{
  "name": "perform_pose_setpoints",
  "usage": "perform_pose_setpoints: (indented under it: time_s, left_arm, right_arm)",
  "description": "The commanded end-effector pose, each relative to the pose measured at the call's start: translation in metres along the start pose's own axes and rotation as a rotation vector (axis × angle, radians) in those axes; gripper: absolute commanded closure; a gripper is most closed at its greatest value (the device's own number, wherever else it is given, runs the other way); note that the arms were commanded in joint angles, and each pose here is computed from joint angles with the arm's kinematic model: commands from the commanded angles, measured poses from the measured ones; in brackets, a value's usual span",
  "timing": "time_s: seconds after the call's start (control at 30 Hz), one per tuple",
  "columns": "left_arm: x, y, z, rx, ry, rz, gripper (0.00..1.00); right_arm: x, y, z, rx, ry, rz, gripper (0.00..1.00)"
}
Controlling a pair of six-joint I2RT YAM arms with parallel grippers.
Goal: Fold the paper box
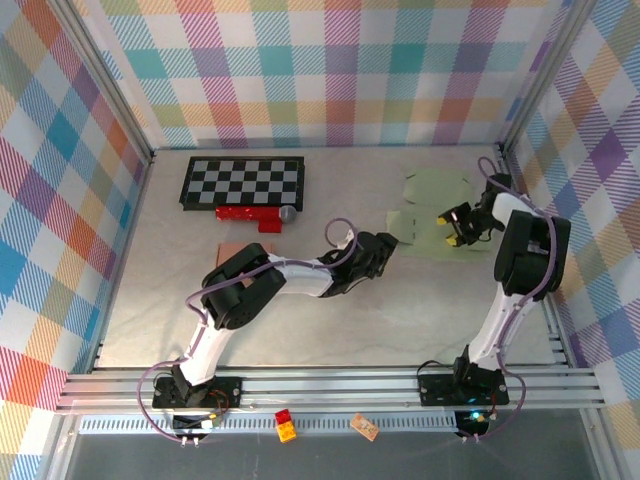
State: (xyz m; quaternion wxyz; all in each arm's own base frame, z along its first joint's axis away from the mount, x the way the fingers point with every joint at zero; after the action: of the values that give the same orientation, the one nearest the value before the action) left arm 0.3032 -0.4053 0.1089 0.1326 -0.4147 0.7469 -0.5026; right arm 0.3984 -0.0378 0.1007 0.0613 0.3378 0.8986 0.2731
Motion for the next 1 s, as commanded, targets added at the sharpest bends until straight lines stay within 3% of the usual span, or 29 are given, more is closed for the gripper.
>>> perform_pose_setpoints:
  time_s: [0.0,0.3,0.47,0.67,0.97]
  left_arm:
    - [-0.023,0.001,-0.031,-0.016,-0.088,-0.068,0.45]
    - [-0.082,0.021,-0.125,-0.099,-0.182,-0.016,0.36]
    - [-0.095,0.024,-0.109,-0.012,-0.074,-0.059,0.4]
    - [-0.105,0.04,-0.104,-0.014,-0.121,-0.116,0.47]
    - [-0.103,0.041,-0.08,-0.002,-0.062,-0.124,0.59]
  right_arm:
    - [0.035,0.02,0.015,0.024,0.128,-0.046,0.5]
    - [0.12,0.05,0.049,0.042,0.222,-0.038,0.49]
    - [0.152,0.057,0.057,0.06,0.28,-0.059,0.5]
    - [0.162,0.053,0.052,0.054,0.278,-0.078,0.5]
    - [0.163,0.05,0.054,0.056,0.297,-0.092,0.51]
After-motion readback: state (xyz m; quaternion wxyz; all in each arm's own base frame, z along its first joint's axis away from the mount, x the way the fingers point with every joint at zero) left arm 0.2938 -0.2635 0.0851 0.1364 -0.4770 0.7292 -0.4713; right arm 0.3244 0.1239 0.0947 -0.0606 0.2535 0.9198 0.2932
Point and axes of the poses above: each hand's point on the last joint's axis, 136 mm out from that joint toward the fingers, its own z axis out along the fingers, its own y axis along the line the jaws close on, x = y × z, the point moved 8 cm from there along -z, back along the fingers, and after that the axes turned 10 degrees about -z, right-handed, at the moved point
